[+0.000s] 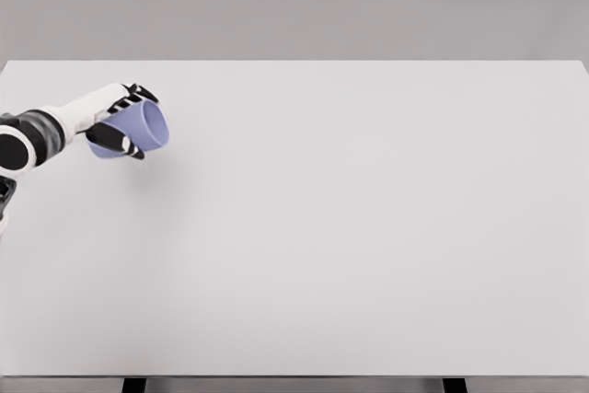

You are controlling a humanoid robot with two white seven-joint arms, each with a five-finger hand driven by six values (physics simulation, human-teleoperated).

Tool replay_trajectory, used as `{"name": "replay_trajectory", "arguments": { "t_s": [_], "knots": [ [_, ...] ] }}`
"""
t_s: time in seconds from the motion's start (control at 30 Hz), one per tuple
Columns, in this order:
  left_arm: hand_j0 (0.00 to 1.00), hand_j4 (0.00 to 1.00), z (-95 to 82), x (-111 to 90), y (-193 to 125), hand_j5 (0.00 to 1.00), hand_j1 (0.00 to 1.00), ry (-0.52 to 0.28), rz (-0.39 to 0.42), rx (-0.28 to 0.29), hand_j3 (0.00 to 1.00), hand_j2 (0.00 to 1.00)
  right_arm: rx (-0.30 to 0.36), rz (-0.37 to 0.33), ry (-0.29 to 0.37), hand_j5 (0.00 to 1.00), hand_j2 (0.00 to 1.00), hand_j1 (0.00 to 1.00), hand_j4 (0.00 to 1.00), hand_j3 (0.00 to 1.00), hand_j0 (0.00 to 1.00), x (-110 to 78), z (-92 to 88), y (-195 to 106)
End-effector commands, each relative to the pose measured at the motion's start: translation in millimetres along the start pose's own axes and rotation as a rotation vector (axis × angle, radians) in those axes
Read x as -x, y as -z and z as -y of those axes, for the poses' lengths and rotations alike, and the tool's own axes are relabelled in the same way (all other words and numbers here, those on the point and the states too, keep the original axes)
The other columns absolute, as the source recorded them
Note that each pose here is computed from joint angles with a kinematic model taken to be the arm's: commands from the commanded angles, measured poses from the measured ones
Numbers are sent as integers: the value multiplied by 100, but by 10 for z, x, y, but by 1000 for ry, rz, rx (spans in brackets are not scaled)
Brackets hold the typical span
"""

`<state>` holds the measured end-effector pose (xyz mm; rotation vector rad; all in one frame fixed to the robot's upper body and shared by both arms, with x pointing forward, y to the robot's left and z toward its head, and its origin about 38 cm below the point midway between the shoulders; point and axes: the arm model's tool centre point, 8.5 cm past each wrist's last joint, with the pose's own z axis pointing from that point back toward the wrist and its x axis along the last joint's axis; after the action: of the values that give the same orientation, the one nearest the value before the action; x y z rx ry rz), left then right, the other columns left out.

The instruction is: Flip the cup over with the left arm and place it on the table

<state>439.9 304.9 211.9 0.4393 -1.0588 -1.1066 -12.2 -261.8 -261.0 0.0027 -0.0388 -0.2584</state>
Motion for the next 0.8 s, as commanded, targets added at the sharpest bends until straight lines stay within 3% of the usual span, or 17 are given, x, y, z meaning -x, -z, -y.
{"name": "replay_trajectory", "arguments": {
  "t_s": [0.0,0.4,0.77],
  "knots": [
    [65,65,-123,18,-58,65,65,-40,19,-20,65,65,0,0,0,100,100,100,100,100,100,0,0,0],
    [65,65,-345,89,-181,65,65,-217,96,-30,65,65,0,0,1,100,100,100,100,100,100,0,0,0],
    [66,66,-262,17,-72,66,66,-321,142,-37,66,66,0,0,1,100,100,100,100,100,100,0,0,0]
  ]
}}
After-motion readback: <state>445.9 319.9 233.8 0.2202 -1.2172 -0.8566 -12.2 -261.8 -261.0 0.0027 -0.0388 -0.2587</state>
